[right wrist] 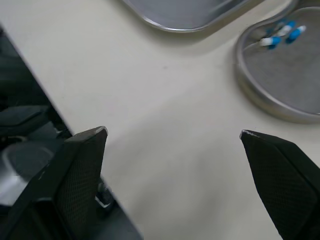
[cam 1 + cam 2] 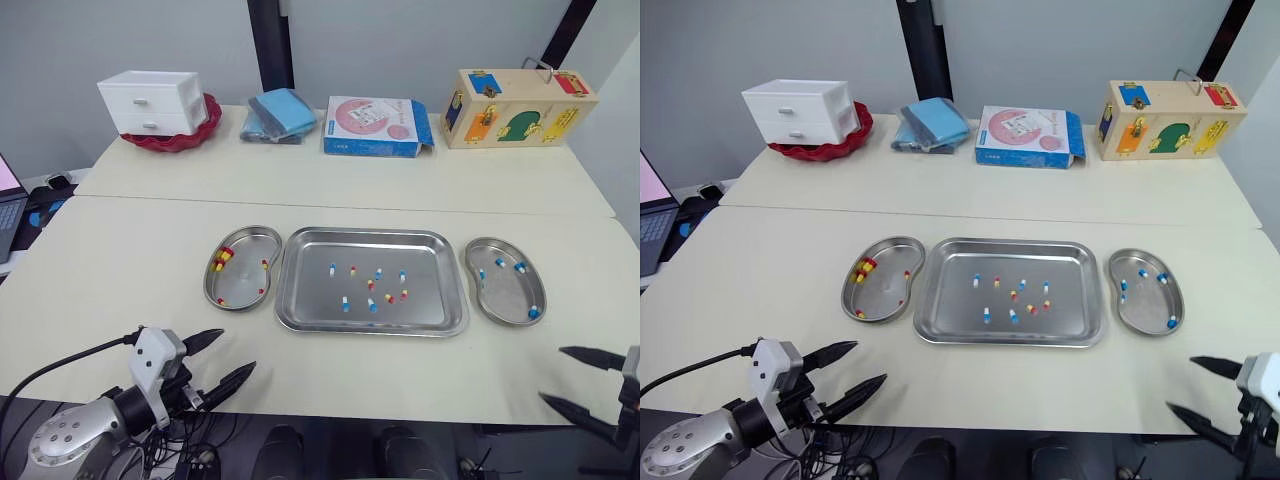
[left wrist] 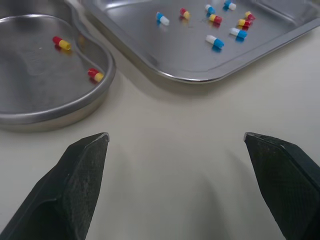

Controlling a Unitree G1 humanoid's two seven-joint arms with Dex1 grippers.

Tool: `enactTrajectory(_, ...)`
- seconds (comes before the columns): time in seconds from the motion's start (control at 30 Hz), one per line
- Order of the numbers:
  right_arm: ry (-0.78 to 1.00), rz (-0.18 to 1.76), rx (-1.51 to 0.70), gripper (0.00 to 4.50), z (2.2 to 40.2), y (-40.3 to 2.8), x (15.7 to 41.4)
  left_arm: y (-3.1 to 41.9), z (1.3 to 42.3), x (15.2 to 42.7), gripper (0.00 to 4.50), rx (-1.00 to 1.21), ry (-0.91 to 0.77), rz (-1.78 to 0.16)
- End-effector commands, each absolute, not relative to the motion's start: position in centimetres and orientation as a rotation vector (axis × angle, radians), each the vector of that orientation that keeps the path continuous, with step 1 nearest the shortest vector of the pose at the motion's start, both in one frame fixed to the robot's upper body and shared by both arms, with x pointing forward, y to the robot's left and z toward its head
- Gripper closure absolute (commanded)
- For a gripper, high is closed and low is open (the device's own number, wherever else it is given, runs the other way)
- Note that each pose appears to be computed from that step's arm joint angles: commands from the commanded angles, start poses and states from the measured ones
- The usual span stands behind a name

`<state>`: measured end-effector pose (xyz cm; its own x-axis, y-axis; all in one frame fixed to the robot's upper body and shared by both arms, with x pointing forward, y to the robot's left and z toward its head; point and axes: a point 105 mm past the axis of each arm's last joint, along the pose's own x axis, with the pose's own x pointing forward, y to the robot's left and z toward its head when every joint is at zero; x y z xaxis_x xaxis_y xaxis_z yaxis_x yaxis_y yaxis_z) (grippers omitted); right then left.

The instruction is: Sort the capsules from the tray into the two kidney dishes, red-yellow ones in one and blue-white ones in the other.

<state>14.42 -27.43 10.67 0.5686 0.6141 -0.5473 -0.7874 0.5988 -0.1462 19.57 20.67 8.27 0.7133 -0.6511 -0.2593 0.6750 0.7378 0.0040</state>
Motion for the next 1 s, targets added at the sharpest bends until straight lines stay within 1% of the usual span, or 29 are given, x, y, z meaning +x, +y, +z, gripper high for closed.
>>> enactTrajectory(0.03,0.428,0.964,-0.41,0.0,12.0,-24.3,14.1,20.1,8.6,20.0,0.01,0.116,0.204,-0.751)
enactTrajectory(0.17,0.283,1.083,-0.349,0.0,13.3,-18.2,15.4,19.2,8.8,20.9,0.01,0.11,0.161,-0.767)
enactTrajectory(0.3,0.156,1.105,-0.297,0.0,13.8,-13.5,17.7,18.6,9.0,21.7,0.01,0.109,0.127,-0.767)
enactTrajectory(0.33,0.142,1.108,-0.294,0.0,13.9,-12.8,18.1,18.5,9.0,21.8,0.01,0.109,0.121,-0.765)
enactTrajectory(0.47,0.156,1.021,-0.287,0.0,13.2,-10.6,21.2,18.0,9.1,21.8,0.01,0.117,0.114,-0.779)
enactTrajectory(0.57,0.122,1.031,-0.311,0.0,13.3,-8.6,22.7,17.9,9.1,21.7,0.01,0.125,0.116,-0.784)
enactTrajectory(0.67,0.108,0.998,-0.332,0.0,13.1,-7.0,24.7,17.8,9.2,21.9,0.01,0.128,0.112,-0.782)
enactTrajectory(0.77,0.11,0.974,-0.361,0.58,12.9,-5.6,26.4,17.6,9.5,22.2,0.0,0.13,0.104,-0.781)
enactTrajectory(0.93,0.114,0.896,-0.388,0.58,13.2,-3.1,29.8,17.3,9.9,22.5,0.0,0.137,0.098,-0.785)
enactTrajectory(1.0,0.124,0.885,-0.394,0.58,13.2,-2.1,30.7,17.2,10.1,22.6,0.0,0.137,0.096,-0.785)
